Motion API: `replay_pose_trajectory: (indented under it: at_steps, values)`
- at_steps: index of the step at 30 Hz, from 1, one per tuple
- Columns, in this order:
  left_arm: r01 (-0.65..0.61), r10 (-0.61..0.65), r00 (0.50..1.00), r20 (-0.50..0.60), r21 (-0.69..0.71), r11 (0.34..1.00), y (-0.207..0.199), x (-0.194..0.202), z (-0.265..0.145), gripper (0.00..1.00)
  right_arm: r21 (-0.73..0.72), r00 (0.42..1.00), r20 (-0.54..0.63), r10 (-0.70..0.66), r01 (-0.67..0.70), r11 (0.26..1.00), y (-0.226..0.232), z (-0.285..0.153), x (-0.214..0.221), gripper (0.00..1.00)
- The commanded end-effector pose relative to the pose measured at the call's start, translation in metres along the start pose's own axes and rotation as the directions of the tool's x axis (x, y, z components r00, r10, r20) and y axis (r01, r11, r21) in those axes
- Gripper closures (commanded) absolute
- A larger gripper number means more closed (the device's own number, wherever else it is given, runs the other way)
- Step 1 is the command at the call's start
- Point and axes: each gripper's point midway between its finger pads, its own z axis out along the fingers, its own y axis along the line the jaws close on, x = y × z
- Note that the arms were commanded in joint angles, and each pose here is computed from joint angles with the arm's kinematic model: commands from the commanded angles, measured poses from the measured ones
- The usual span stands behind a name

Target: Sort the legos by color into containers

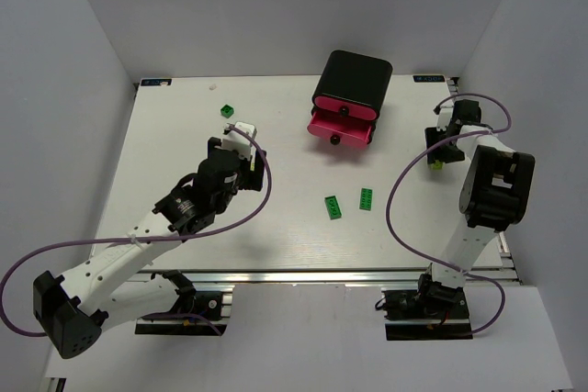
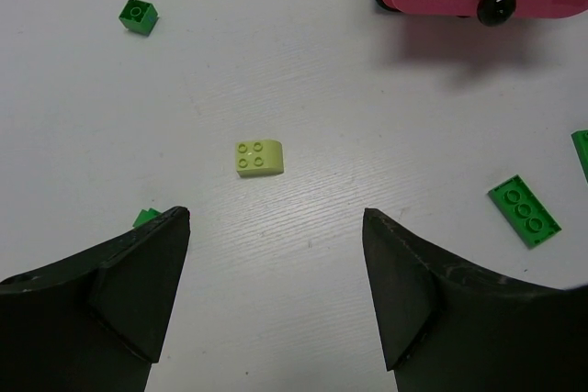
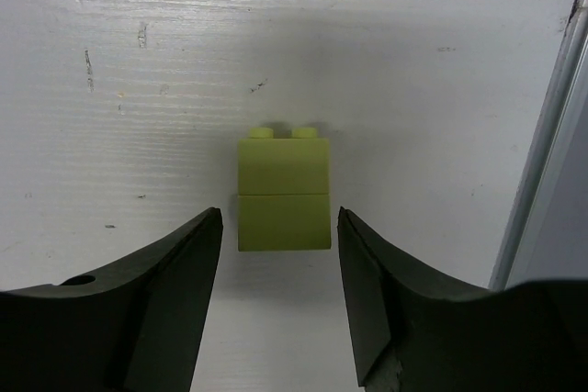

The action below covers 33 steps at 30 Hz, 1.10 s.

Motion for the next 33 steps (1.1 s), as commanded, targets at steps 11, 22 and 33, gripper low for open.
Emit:
replay_pose_trajectory:
  at_steps: [11, 22, 33]
  values:
    - [-0.001, -0.007, 0.999, 0.047, 0.172, 0.985, -0.028, -0.003, -0.004, 0.23, -0.094, 0.99, 0.126, -0.06, 0.072, 0.993, 0.012, -0.025, -0.026, 0.86]
    - [0.211, -0.232, 0.97, -0.067, 0.703, 0.679, -0.148, -0.036, -0.037, 0.15, -0.611, 0.719, 0.671, -0.183, 0.676, 0.412, 0.186, -0.22, 0.014, 1.0]
    - [0.591, -0.462, 0.78, -0.422, 0.739, 0.323, -0.212, -0.069, -0.032, 0.07, -0.448, 0.475, 0.847, -0.237, 0.879, 0.163, 0.248, -0.283, 0.064, 1.0]
